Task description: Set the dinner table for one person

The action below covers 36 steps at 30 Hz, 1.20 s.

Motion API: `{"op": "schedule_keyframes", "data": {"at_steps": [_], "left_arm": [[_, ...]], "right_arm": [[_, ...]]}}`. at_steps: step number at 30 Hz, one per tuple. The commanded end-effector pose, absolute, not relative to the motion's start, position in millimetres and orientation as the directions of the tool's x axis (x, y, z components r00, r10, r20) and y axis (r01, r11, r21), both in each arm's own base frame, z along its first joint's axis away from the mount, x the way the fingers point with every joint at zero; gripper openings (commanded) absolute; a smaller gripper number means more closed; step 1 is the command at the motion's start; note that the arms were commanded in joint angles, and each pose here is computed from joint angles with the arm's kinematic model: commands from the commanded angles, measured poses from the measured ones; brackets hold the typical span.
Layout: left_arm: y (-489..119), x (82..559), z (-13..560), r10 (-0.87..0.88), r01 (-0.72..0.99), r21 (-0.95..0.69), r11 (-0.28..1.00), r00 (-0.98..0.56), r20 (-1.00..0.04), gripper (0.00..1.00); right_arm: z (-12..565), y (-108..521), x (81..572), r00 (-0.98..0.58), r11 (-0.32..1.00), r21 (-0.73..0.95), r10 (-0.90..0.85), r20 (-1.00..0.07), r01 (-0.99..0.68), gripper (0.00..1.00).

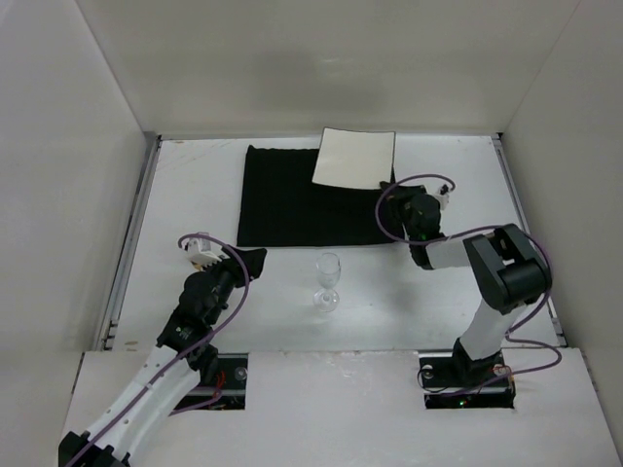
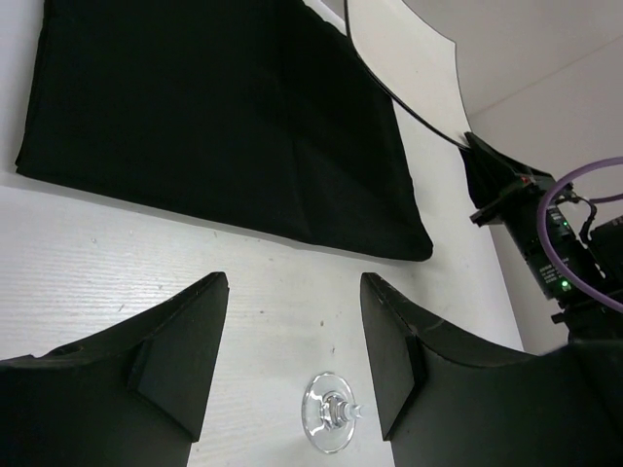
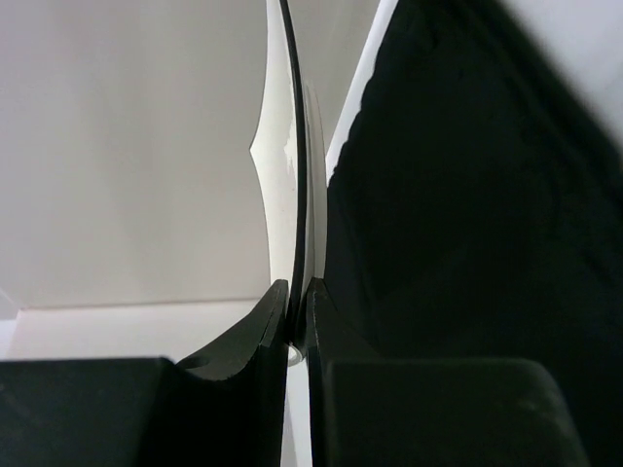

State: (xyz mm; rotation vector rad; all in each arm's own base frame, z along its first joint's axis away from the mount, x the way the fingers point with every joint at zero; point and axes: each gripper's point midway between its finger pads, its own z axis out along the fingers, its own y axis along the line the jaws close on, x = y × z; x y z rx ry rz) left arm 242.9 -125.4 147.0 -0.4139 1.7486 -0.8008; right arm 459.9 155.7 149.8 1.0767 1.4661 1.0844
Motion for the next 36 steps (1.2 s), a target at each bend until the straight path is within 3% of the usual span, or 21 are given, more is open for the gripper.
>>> {"op": "schedule_keyframes", "data": {"at_steps": [1, 15, 36], "left_arm": [[-119.2, 246.1, 152.3, -0.637, 0.119, -0.685, 0.719, -0.282, -0.718, 0.54], [-118.3, 246.8, 151.0, -0.632, 0.112, -0.679, 0.726, -0.28, -0.722, 0.53], [-118.6, 245.4, 150.9, -0.626, 0.115, -0.672, 0.731, -0.277, -0.729, 0.53]], "right_arm": [[313.8, 179.0, 454.7, -0.158, -0.064, 0.912, 0.987, -0.001, -0.406, 0.0], [254.6, 233.4, 467.9, -0.345, -0.144, 0.935, 0.938, 0.024, -0.326, 0.0], [224.1, 255.2, 449.8, -0.386, -0.121, 0.94, 0.922, -0.012, -0.319, 0.0]]}}
